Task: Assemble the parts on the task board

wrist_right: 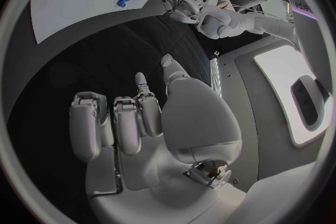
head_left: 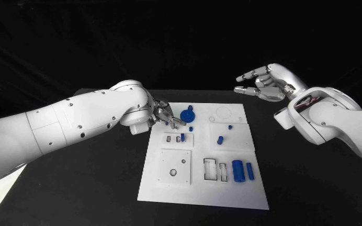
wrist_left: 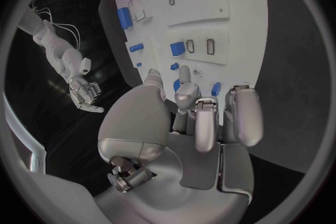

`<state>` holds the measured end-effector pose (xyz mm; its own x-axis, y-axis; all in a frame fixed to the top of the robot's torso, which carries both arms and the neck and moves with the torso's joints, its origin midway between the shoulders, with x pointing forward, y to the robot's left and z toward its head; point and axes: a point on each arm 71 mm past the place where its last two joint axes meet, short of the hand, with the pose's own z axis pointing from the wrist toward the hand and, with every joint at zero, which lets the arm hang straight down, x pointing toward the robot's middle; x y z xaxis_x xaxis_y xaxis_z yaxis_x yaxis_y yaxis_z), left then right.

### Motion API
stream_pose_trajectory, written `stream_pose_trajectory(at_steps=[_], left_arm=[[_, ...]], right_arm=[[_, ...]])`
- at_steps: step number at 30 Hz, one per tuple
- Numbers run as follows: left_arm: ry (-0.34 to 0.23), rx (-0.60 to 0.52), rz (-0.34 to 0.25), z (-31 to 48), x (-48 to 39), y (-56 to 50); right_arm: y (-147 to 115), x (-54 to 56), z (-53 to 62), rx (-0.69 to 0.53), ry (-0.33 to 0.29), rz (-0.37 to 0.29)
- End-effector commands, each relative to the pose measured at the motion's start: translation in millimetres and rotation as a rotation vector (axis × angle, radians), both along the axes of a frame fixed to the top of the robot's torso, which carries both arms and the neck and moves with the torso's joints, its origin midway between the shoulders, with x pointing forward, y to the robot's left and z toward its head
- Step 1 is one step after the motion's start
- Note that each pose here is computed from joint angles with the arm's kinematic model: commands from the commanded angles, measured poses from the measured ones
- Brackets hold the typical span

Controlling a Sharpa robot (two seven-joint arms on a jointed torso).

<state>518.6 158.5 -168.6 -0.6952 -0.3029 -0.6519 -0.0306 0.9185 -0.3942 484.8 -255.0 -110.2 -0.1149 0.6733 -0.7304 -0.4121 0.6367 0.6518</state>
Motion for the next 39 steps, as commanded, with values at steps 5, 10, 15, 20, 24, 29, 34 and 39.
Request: stream_pose_trajectory(at_steps=[5, 10, 15, 20, 24, 29, 34, 39], left_arm=[[0.003, 0.176, -0.076, -1.6, 3.4, -9.7], [0.014, 0.202, -0.095, -4.6, 5.2, -16.7], [0.017, 0.21, -0.104, -7.0, 6.7, -23.8], [0.018, 0.214, -0.104, -8.9, 8.5, -27.7], [0.019, 0.216, -0.104, -10.3, 9.3, -29.9], [0.029, 0.208, -0.11, -12.0, 8.3, -33.6], [0.033, 0.205, -0.113, -13.1, 8.0, -35.8], [0.036, 0.204, -0.114, -14.6, 8.0, -37.7]], right_arm=[[0, 1.0, -1.3, -0.001, 0.022, 0.0], [2, 1.3, -1.4, 0.001, 0.023, 0.004], [7, 1.2, -1.4, 0.002, 0.023, 0.012], [9, 1.5, -1.6, 0.002, 0.023, 0.017], [10, 2.1, -1.9, 0.001, 0.025, 0.018], [13, 2.8, -1.6, -0.007, 0.009, 0.028], [16, 4.0, -1.9, -0.011, 0.001, 0.032], [17, 5.0, -2.8, -0.013, 0.002, 0.034]])
